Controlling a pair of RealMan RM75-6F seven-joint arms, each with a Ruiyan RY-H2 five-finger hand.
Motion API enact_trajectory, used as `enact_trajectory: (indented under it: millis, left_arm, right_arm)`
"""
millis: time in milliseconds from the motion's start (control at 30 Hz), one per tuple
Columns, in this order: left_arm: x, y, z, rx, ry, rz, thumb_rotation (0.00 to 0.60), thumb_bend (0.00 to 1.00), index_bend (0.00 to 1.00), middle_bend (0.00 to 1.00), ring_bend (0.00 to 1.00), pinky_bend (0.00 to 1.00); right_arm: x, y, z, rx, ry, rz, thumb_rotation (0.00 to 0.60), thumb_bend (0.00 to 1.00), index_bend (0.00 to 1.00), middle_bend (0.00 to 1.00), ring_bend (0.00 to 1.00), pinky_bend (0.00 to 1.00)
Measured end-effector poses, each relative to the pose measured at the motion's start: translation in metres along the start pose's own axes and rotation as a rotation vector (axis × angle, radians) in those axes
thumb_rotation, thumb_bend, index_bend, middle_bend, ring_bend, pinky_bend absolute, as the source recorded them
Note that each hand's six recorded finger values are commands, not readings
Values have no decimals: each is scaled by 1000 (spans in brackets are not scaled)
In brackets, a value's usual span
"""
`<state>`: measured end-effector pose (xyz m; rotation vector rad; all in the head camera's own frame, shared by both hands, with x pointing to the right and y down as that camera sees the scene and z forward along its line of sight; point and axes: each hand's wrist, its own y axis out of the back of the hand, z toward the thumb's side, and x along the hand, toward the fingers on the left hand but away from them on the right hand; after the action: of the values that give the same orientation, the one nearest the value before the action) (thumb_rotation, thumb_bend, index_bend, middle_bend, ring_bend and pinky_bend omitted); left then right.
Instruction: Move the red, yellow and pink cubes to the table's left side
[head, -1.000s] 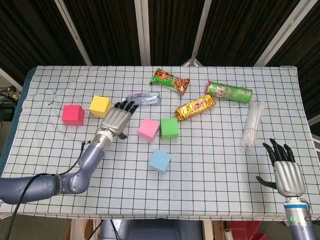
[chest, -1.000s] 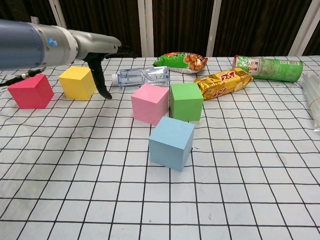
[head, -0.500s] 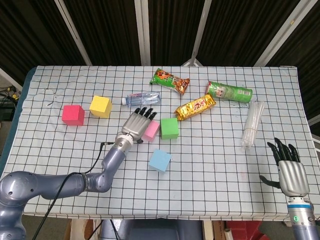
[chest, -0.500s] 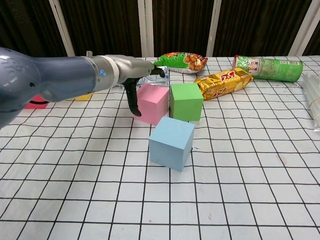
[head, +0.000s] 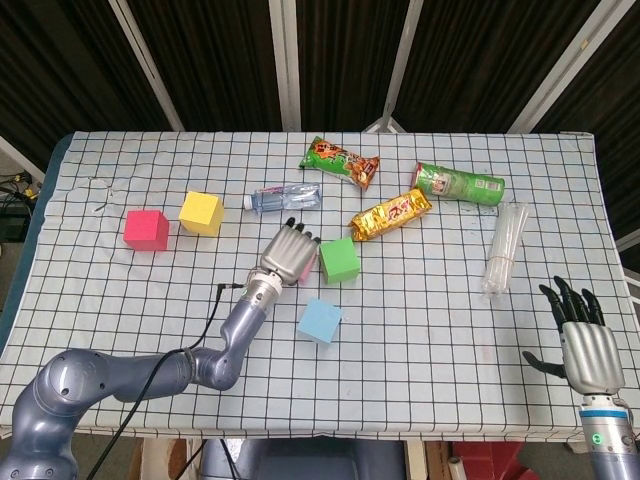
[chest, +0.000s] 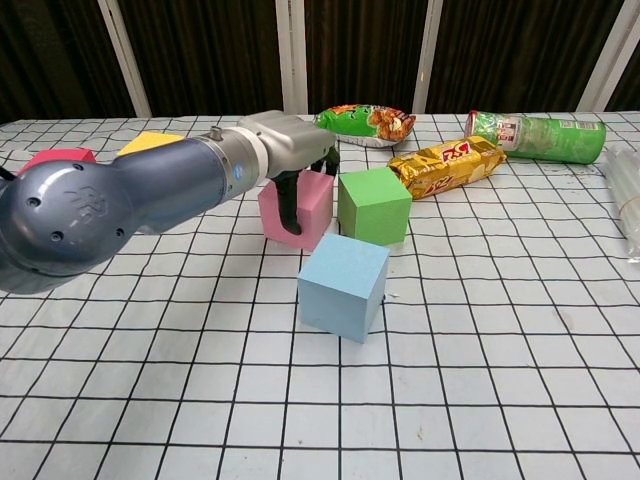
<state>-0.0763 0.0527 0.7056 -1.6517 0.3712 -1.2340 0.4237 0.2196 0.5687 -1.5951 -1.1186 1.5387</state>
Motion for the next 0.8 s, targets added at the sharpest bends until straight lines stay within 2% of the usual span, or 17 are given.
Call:
enact_trajectory:
  millis: [233,400,500,600,633,700,767,800]
  left_arm:
    - [-12,22,-7,-12,4,69,600,167,462,588,273,192]
    - [-36,36,-22,-16,-10,64,600,119,358,520,271,160]
    - [-58,35,-38,-2,-4,-7,600,117,338,504,264,159]
    - [-82,26,-60,0,29,-123,600,117,313,455,223,140]
    - [-91,22,-74,5,54,-169,600,111,290,411,194,122]
    - [-105,16,-94,23,87,-231,600,71,163,191,65,62]
    - [-119,9,-110,51,108,-286,600,34,70,44,4,38]
    - [-123,6,-113,60,112,-305,600,20,37,9,0,33]
  right_arm:
    - [1,0,1,-2,7,-1,600,59,124,27,124,0]
    - [2,-1,4,-5,16,6,600,59,124,27,124,0]
    - [3,-1,6,-5,24,8,600,59,124,27,124,0]
    - [4,-1,8,-5,28,7,600,60,124,27,124,0]
    - [4,-1,9,-6,29,6,600,59,124,27,124,0]
    - [5,-1,9,-6,30,4,600,59,124,27,124,0]
    - [5,-1,10,-7,31,5,600,59,124,27,124,0]
    - [6,-1,10,-6,32,7,600,59,124,27,124,0]
